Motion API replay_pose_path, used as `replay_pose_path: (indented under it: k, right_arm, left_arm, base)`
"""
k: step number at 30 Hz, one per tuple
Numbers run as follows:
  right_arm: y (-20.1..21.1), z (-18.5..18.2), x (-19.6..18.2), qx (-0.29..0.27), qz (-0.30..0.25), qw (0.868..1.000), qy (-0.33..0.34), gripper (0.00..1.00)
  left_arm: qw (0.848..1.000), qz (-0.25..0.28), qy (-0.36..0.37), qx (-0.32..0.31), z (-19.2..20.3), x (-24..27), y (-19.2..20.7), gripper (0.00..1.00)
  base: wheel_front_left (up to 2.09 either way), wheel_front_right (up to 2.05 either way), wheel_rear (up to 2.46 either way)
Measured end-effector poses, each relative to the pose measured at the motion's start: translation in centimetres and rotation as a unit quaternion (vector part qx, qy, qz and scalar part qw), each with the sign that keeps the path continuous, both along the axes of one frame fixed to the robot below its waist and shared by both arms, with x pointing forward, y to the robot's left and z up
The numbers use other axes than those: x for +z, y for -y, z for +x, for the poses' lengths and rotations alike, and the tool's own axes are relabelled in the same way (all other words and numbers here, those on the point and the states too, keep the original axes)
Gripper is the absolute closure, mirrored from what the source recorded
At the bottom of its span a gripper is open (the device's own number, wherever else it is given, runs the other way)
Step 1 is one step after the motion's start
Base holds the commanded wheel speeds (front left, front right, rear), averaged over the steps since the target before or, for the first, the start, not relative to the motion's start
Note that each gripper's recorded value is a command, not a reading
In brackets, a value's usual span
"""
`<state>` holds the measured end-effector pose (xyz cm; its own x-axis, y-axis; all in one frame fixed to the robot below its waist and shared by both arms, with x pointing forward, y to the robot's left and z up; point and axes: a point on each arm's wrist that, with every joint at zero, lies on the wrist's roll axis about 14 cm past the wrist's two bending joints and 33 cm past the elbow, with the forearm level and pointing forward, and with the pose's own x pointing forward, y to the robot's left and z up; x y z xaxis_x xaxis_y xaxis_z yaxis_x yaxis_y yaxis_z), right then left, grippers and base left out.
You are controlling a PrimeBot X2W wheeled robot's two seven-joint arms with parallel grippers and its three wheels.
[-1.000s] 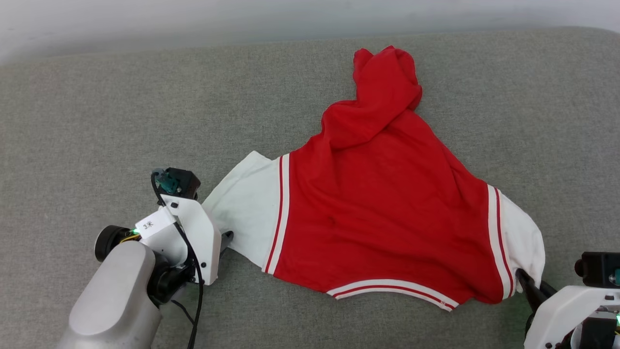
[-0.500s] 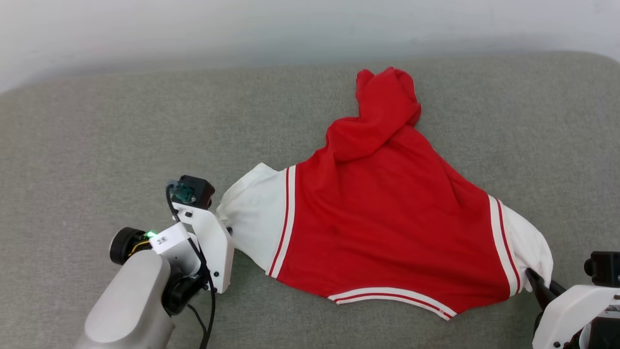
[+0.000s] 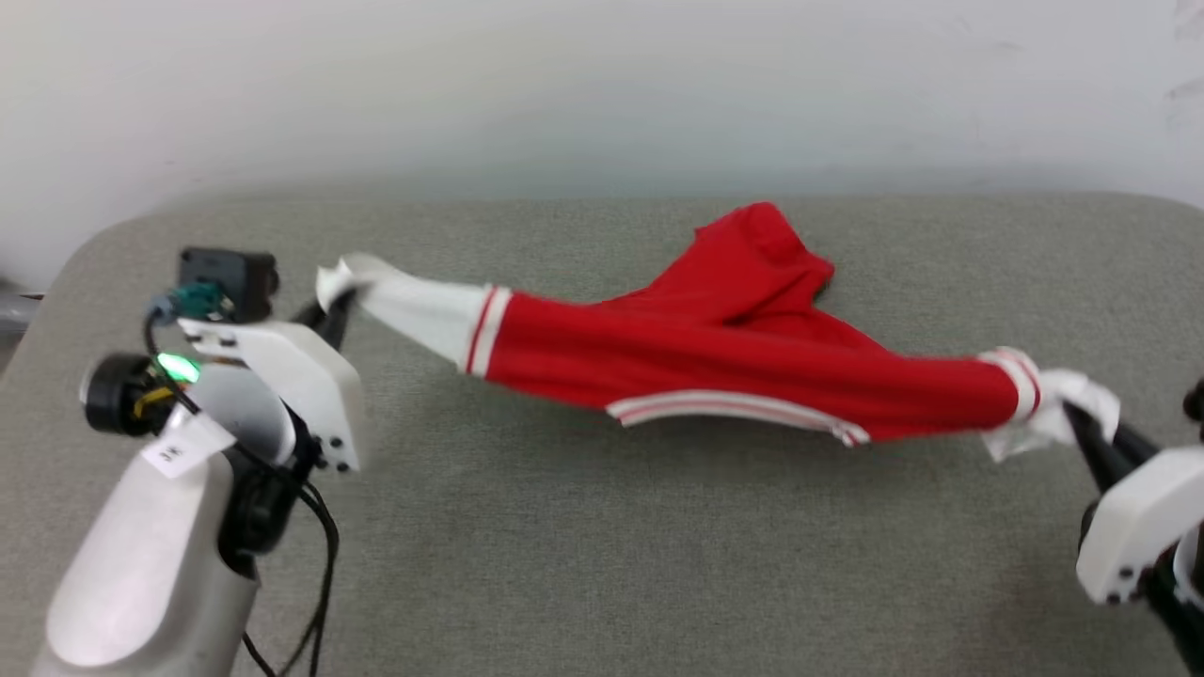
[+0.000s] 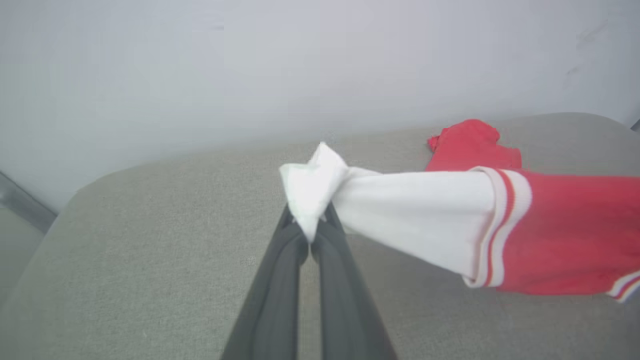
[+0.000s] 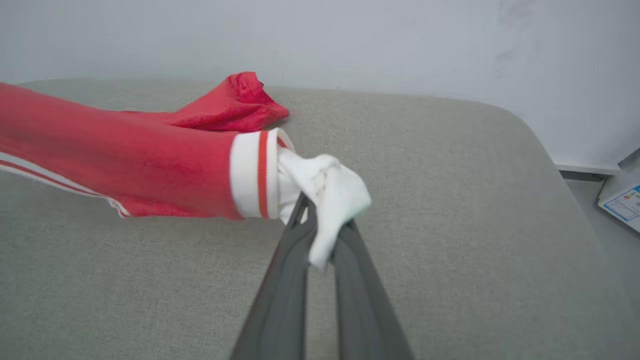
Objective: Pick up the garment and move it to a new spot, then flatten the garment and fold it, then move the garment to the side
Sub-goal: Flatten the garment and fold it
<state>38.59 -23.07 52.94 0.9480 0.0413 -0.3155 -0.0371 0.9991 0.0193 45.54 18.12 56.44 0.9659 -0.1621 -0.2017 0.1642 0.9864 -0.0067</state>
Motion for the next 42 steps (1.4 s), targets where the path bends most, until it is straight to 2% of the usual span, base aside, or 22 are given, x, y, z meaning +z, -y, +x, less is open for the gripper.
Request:
replay_pose_path:
  k: [11, 19, 27, 34, 39, 42]
  right_arm:
    - [-2.1, 8.7, 12.0, 0.057, -0.051, 0.987, 0.141, 1.00]
    - [-2.2, 15.7, 17.6, 0.053, -0.043, 0.975, 0.213, 1.00]
    - [-2.8, 22.2, 20.6, 0.047, -0.032, 0.964, 0.261, 1.00]
    - [-2.9, 26.7, 21.4, 0.040, -0.034, 0.957, 0.287, 1.00]
    - [-3.9, 29.4, 20.0, 0.047, -0.032, 0.957, 0.283, 1.00]
    - [-4.7, 30.8, 17.5, 0.056, -0.029, 0.962, 0.267, 1.00]
  left_arm:
    - [0.985, 0.010, 0.167, 0.031, 4.1, 12.4, -2.2, 1.00]
    - [0.975, 0.016, 0.219, 0.039, 10.0, 16.3, -2.8, 1.00]
    - [0.966, 0.020, 0.254, 0.053, 16.0, 17.9, -3.9, 1.00]
    - [0.961, 0.017, 0.268, 0.060, 20.5, 17.2, -4.3, 1.00]
    - [0.968, 0.007, 0.244, 0.059, 23.1, 14.2, -4.2, 1.00]
    - [0.974, 0.000, 0.219, 0.056, 24.5, 11.3, -3.9, 1.00]
  base:
    - [0.00, 0.00, 0.00]
    - [0.00, 0.00, 0.00]
    - [0.00, 0.00, 0.00]
    - [0.00, 0.00, 0.00]
    - [0.00, 0.00, 0.00]
    - [0.00, 0.00, 0.00]
